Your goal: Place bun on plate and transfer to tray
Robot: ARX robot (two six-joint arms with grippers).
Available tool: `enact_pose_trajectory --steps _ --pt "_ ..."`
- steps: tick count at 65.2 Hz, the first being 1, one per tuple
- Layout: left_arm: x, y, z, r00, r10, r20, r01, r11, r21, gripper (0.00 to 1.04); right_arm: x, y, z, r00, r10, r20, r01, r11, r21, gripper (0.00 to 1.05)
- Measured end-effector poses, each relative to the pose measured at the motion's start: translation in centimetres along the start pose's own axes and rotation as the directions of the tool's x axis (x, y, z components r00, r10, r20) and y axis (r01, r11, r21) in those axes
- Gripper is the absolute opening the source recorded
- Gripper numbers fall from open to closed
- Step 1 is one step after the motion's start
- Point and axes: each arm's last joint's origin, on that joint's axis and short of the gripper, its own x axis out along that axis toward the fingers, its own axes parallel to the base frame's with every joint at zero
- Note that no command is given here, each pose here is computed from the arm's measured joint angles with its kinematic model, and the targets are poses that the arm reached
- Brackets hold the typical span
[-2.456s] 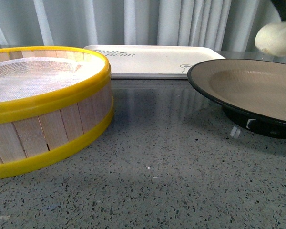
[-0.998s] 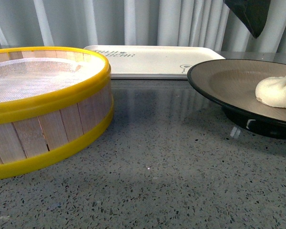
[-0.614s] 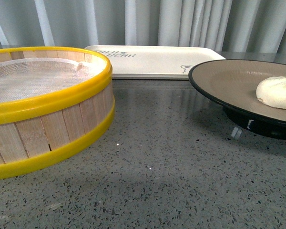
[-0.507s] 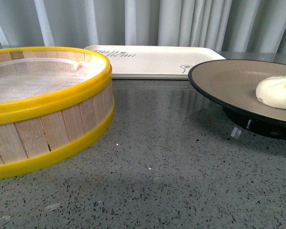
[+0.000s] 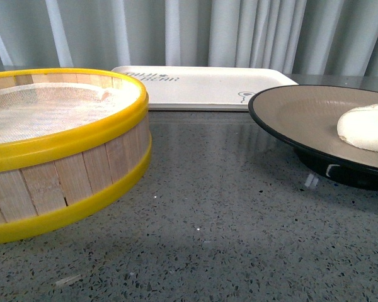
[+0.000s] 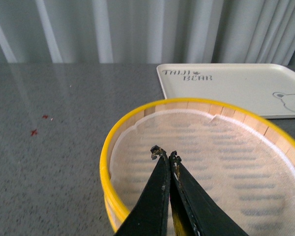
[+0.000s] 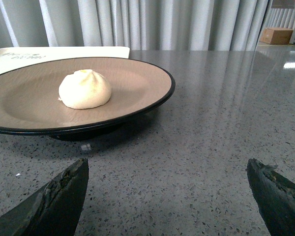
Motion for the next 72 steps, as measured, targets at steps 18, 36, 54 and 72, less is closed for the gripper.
enact_pose_trajectory --steps 18,36,54,72 --pt "-1.4 1.2 -4.0 1.0 0.003 0.008 -0.003 1.0 -0.004 0.04 0.0 0.0 0.0 1.0 0.0 0.0 0.0 1.0 0.0 0.96" --pt "-2.4 2.4 -6.7 1.0 0.013 0.008 -0.013 1.0 -0.005 0.04 0.0 0.0 0.0 1.0 0.0 0.0 0.0 1.0 0.0 0.96" --pt "-3.0 2.4 -7.9 1.0 0.012 0.012 -0.012 1.0 -0.005 0.04 0.0 0.0 0.0 1.0 0.0 0.0 0.0 1.0 0.0 0.96" --pt "-3.4 2.4 -8.7 1.0 0.012 0.012 -0.012 1.0 -0.005 0.04 0.0 0.0 0.0 1.0 0.0 0.0 0.0 1.0 0.0 0.96"
